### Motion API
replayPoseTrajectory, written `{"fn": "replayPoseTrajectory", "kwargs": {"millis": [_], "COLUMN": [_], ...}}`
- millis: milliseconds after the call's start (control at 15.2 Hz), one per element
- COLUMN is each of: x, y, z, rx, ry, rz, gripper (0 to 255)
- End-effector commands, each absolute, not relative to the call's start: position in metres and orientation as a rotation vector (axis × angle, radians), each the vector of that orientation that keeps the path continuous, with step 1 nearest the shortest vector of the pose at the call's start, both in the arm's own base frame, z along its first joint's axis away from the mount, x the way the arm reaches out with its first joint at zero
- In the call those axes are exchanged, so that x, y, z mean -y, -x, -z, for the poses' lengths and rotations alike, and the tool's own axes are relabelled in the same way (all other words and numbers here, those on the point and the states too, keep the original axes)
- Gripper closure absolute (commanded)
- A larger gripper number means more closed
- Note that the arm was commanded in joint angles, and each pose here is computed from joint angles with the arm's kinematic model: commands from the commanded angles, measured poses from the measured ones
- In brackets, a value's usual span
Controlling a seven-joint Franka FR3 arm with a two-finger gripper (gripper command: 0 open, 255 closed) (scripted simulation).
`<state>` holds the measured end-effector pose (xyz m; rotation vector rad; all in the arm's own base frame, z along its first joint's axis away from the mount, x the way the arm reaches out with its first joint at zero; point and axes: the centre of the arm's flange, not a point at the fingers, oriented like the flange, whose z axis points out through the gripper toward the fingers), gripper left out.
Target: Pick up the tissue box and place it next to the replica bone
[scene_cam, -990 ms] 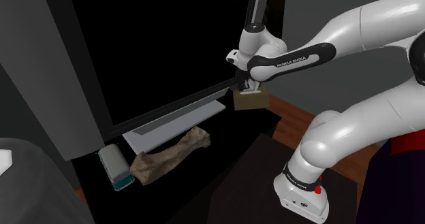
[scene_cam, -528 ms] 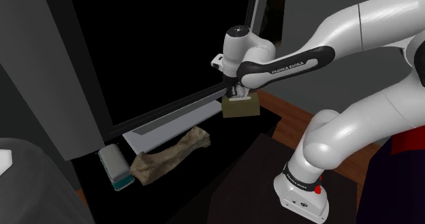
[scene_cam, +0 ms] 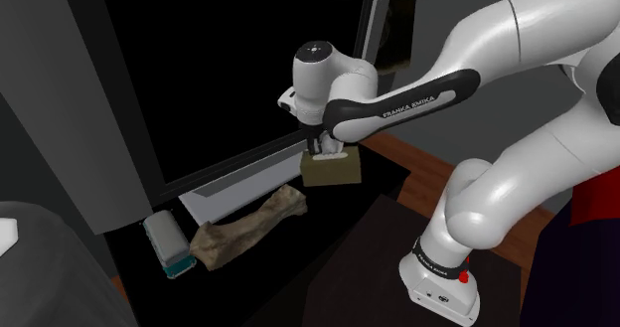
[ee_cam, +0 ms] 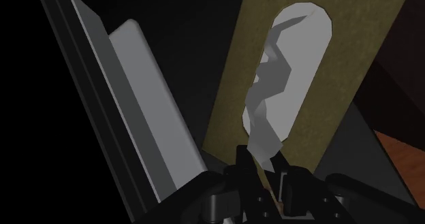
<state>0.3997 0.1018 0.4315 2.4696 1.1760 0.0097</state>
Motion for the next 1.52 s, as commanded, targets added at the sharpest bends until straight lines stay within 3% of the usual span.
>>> {"fn": "replayPoseTrajectory", "kwargs": {"millis": [0,1452], "x": [-0.126,-0.415], "y": [-0.399,-0.423], "z": [-0.431,-0.432], "rx": [-1.174,-1.174], "ry": [-2.471,-2.471], "rz": [-0.010,-0.010], "gripper": [255,255]}}
